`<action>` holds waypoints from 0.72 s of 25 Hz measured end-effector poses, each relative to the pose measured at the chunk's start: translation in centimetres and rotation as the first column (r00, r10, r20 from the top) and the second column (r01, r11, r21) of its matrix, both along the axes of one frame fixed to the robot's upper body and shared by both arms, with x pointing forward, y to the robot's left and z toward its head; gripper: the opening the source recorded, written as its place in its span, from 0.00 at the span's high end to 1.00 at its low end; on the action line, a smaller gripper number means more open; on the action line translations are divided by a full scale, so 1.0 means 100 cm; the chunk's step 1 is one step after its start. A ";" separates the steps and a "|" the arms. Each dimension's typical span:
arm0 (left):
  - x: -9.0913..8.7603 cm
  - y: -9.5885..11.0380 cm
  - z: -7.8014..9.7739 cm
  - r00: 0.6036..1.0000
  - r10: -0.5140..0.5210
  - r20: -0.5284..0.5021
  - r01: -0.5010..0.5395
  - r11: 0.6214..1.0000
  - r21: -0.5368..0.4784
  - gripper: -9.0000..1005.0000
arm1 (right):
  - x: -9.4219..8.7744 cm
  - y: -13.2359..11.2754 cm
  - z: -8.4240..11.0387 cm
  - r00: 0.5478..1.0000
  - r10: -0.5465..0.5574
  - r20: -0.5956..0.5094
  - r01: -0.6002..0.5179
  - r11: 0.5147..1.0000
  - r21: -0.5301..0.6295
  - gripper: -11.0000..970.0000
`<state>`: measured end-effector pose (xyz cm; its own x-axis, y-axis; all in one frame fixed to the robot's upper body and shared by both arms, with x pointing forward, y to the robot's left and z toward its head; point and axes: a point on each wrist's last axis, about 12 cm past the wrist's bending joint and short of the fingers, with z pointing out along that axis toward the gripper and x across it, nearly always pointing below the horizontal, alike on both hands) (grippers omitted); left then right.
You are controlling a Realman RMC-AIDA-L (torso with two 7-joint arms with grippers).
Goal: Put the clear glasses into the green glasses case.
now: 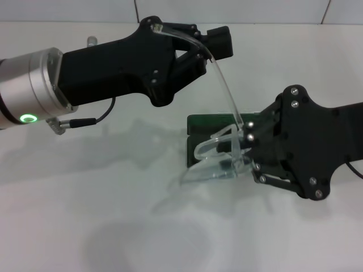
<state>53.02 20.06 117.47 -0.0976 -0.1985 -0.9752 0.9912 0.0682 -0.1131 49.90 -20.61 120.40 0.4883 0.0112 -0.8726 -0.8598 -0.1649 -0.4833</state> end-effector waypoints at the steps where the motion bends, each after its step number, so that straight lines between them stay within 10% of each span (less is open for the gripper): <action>1: 0.000 0.000 0.000 1.000 -0.001 -0.004 0.001 1.000 0.000 0.94 | 0.001 -0.001 0.000 1.000 -0.009 0.001 0.009 1.000 0.001 0.87; 18: -0.011 0.002 0.002 0.993 -0.111 -0.025 0.110 0.993 -0.035 0.94 | 0.009 -0.005 -0.006 0.997 -0.074 -0.013 0.075 0.997 0.017 0.86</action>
<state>51.97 20.30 117.63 -0.1470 -0.2171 -0.9650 0.9890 -0.0460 -0.1403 50.82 -21.10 119.82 0.4772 -0.0099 -0.8787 -0.8755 -0.0920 -0.4744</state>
